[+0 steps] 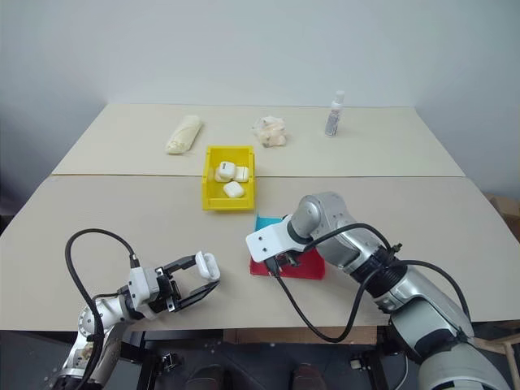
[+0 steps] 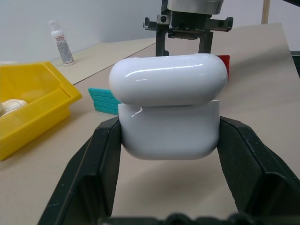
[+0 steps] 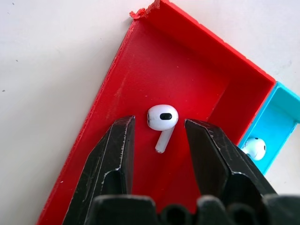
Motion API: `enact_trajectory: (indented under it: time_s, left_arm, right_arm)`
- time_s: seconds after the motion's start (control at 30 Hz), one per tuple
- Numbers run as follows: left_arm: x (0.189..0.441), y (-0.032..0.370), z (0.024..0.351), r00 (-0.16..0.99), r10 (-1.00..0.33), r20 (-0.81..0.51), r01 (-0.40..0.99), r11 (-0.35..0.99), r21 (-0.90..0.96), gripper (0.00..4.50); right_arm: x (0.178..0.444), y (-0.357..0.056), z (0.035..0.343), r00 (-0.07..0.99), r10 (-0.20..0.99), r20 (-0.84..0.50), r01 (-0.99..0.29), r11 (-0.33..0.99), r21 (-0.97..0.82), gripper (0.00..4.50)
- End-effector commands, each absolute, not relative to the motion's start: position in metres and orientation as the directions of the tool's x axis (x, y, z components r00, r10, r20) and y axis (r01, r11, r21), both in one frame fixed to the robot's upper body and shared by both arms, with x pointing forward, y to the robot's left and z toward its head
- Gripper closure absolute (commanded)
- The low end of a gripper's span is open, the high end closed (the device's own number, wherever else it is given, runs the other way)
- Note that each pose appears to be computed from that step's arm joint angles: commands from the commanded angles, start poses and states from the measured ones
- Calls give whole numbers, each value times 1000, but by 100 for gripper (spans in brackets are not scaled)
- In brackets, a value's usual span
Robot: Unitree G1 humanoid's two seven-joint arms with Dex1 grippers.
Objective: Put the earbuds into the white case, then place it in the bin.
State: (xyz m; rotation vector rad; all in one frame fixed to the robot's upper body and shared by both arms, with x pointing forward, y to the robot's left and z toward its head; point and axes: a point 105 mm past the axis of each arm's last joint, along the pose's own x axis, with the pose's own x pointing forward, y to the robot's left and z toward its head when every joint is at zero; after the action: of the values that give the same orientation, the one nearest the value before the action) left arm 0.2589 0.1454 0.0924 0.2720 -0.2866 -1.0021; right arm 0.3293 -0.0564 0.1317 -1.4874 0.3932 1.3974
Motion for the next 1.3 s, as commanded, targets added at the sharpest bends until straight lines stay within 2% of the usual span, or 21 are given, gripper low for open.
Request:
enact_trajectory:
  time_s: [0.03, 0.8, 0.93, 1.3]
  left_arm:
    - [256, 145, 100, 504, -854, 126, 766, 510, 391, 174]
    - [254, 142, 98, 512, -850, 124, 761, 516, 392, 174]
    - [253, 142, 98, 511, -850, 124, 762, 516, 391, 174]
    - [253, 142, 97, 515, -848, 123, 760, 518, 392, 174]
  right_arm:
    - [333, -53, 142, 306, 390, -869, -754, -458, -471, 242]
    - [333, -53, 134, 286, 377, -881, -749, -485, -451, 242]
    - [335, -54, 133, 297, 373, -879, -747, -482, -457, 325]
    - [334, -55, 131, 290, 372, -882, -744, -492, -452, 325]
